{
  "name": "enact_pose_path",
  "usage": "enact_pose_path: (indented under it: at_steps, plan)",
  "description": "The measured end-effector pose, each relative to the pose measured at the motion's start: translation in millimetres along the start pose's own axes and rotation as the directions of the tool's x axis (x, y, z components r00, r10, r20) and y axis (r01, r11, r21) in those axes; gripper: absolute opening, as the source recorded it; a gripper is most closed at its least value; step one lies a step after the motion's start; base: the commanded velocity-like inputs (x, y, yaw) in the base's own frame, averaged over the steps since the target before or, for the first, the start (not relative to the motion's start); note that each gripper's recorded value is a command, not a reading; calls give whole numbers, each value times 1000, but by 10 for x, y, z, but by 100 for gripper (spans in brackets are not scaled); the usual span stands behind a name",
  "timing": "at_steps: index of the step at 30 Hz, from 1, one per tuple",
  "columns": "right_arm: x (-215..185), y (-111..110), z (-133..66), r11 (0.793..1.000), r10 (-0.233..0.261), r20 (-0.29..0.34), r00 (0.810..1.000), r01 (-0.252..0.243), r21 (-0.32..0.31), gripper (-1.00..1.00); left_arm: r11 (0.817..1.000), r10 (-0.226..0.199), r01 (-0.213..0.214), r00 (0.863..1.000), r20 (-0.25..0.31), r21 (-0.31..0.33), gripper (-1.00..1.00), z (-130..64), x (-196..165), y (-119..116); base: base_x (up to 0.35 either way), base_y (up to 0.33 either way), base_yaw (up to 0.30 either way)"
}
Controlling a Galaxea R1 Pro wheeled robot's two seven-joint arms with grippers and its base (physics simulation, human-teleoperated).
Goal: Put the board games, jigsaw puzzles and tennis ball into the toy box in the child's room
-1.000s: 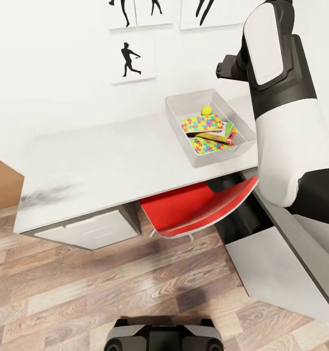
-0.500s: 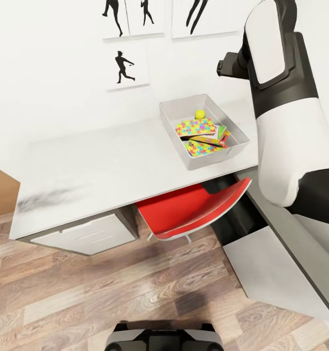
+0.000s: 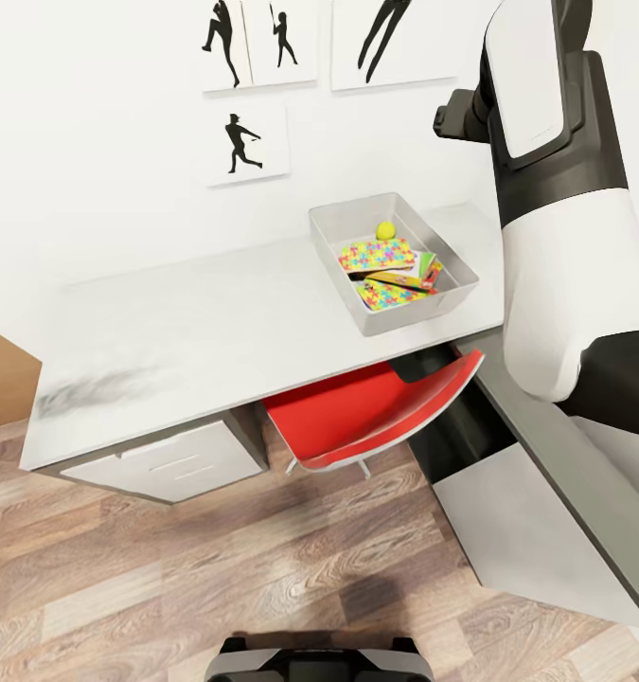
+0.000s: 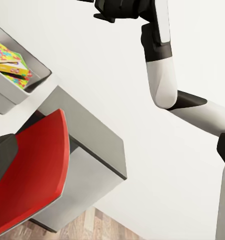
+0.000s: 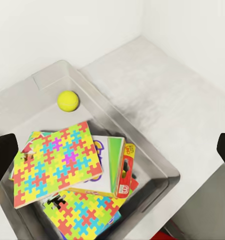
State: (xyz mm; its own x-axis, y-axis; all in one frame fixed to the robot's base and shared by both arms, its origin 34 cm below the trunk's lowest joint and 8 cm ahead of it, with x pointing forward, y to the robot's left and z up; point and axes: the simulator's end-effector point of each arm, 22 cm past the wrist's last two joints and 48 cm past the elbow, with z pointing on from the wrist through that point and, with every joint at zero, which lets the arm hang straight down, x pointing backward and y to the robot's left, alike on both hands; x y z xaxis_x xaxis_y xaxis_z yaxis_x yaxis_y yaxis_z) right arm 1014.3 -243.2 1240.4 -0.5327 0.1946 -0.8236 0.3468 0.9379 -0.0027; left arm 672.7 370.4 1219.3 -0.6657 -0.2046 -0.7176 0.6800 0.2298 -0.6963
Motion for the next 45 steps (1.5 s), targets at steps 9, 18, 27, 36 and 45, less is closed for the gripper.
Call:
enact_pose_path:
  at_steps: [9,18,27,36,45]
  plan:
    - [-47,-16,-79,1000,3,9,1000,-3,0,100,1000,12,-12,1000,4,4,100,-6,-31,-73,0,0,0]
    - [262,-54,3,1000,-7,-29,1000,7,10,100,1000,20,-20,1000,9,11,100,-7,-52,-140,0,0,0]
    - [441,-85,26,1000,-11,-53,999,12,15,100,1000,11,-11,1000,4,25,100,37,-12,-176,0,0,0]
    - [474,-89,-21,1000,-13,-57,998,14,14,100,999,1,0,1000,-13,34,100,79,32,-211,0,0,0]
    - [659,-140,4,999,-21,-83,996,23,23,100,1000,3,-3,1000,-8,24,100,46,10,-236,0,0,0]
